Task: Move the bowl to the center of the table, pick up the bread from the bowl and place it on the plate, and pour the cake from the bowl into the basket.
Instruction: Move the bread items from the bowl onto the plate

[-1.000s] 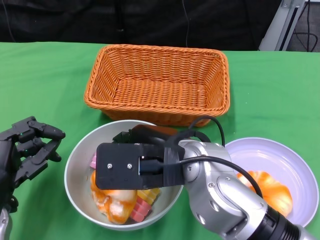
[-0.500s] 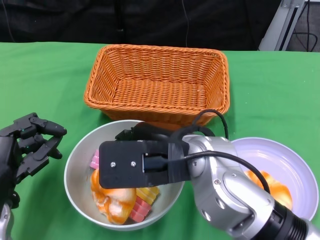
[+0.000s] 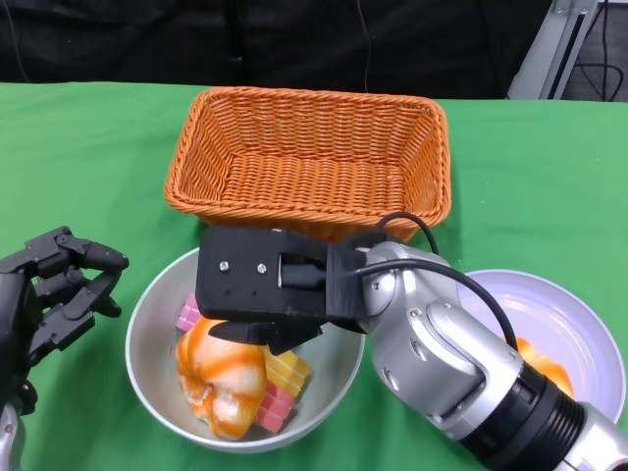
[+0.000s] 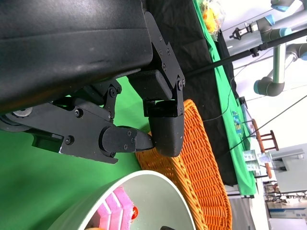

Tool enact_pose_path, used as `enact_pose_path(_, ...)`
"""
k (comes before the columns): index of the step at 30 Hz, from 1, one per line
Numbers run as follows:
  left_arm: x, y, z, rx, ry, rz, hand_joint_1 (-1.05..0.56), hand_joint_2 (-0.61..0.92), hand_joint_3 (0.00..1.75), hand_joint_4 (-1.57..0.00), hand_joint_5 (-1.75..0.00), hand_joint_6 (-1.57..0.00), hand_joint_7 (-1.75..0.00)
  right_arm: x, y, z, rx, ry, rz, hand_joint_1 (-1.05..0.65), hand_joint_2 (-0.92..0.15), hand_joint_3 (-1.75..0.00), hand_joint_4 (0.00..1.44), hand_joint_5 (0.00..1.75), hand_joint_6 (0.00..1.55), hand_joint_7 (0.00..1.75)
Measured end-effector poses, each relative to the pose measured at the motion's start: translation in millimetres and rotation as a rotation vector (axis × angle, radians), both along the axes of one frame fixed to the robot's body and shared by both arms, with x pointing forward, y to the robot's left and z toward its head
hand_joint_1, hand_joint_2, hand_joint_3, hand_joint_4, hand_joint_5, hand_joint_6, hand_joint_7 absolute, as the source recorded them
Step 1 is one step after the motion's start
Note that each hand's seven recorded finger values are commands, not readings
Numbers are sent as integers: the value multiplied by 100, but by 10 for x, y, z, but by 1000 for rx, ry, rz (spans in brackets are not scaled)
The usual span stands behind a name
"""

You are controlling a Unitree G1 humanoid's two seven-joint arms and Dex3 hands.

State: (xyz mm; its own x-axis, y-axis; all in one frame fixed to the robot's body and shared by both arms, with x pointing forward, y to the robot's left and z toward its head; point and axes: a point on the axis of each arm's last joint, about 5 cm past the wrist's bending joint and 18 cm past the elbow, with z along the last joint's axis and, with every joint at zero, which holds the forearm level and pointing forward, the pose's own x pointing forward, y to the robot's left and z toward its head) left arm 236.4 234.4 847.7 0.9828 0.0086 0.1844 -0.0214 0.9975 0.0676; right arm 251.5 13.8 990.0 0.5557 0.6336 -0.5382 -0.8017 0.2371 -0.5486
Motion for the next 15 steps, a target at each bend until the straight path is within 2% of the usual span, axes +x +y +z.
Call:
enact_pose_path(7,7,-23,0,38,7,20,-28,92,25,-84,-140,-89,-97,3,11,-20,21,16,18,-105,-92,-65,63,36,19,2)
enact_pose_path(15,9,-28,2,57,6,16,-25,92,27,-84,-141,-90,-97,9,19,-9,7,-9,61,-105,-92,-66,62,34,18,1)
